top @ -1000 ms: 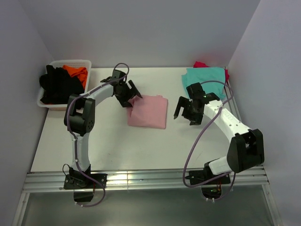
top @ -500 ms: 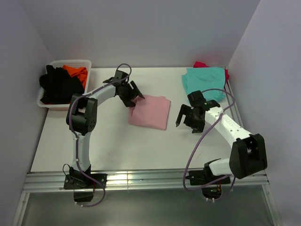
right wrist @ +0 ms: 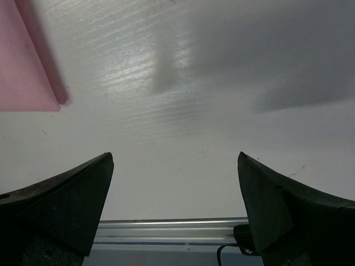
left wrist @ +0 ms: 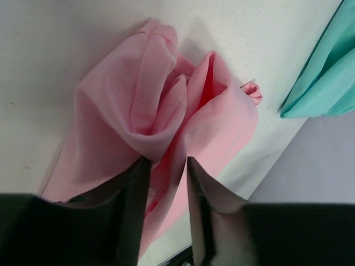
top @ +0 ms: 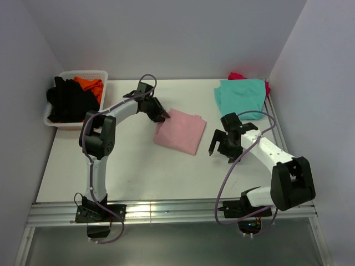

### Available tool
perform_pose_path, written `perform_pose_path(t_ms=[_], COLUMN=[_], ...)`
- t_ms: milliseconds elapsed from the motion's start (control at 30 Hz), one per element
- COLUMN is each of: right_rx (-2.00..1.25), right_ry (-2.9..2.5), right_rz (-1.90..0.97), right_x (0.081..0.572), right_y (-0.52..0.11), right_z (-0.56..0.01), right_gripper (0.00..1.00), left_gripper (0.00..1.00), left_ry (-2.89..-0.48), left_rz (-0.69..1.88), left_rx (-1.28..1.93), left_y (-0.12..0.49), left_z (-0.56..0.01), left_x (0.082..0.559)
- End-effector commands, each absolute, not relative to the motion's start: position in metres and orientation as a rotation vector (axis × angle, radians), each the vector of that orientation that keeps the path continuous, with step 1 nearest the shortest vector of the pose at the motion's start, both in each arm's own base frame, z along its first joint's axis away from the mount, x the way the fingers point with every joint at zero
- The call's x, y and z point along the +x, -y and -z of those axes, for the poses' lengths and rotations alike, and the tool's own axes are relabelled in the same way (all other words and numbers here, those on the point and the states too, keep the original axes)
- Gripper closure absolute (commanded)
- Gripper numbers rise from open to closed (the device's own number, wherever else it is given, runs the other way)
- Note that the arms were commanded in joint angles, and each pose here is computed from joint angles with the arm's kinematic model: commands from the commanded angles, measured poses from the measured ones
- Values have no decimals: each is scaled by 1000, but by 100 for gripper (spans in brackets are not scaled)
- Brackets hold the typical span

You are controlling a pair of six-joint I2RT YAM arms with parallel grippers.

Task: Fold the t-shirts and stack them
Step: Fold the tshirt

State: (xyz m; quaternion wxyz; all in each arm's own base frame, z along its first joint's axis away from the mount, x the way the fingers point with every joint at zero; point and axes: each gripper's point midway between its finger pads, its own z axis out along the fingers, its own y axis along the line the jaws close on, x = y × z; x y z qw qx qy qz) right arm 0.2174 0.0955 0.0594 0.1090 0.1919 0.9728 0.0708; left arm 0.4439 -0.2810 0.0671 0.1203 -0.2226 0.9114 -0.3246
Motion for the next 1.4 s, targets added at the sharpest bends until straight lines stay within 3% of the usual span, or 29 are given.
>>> perform_pose_path(t_ms=[0, 133, 433, 667, 1133, 1233, 1267, 1300, 1367], right_rx=[567, 575, 586, 588, 586, 584, 584, 586, 581], right_ry=[-2809, -2816, -2826, -2830, -2824, -2826, -2824, -2823, -2824], right_rz=[-195, -195, -185, -176, -172, -170, -169, -169, -169], right_x=[222, 219, 213, 208, 208, 206, 205, 205, 204], right_y=[-90, -90, -88, -86, -85, -84, -83, -83, -83], right_z=[-62, -56, -48, -44, -46, -45, -45, -45, -45], right_gripper=[0, 0, 0, 0, 0, 0, 0, 0, 0], left_gripper=[65, 66, 57, 63, 63, 70, 86, 95, 100], left_ry=[-2605, -2613, -2615, -2634, -2700, -2707, -2707, -2709, -2696], left_rz=[1032, 1044, 1060, 1022, 933, 920, 914, 908, 868], left_rx=[-574, -549, -489, -468, -411, -414, -414, -416, -425], left_y=[298, 305, 313, 313, 324, 327, 327, 327, 324], left_z=[-99, -101, -115, -114, -91, -88, -87, -86, -89], left_x=[445, 438, 423, 416, 410, 414, 416, 416, 422])
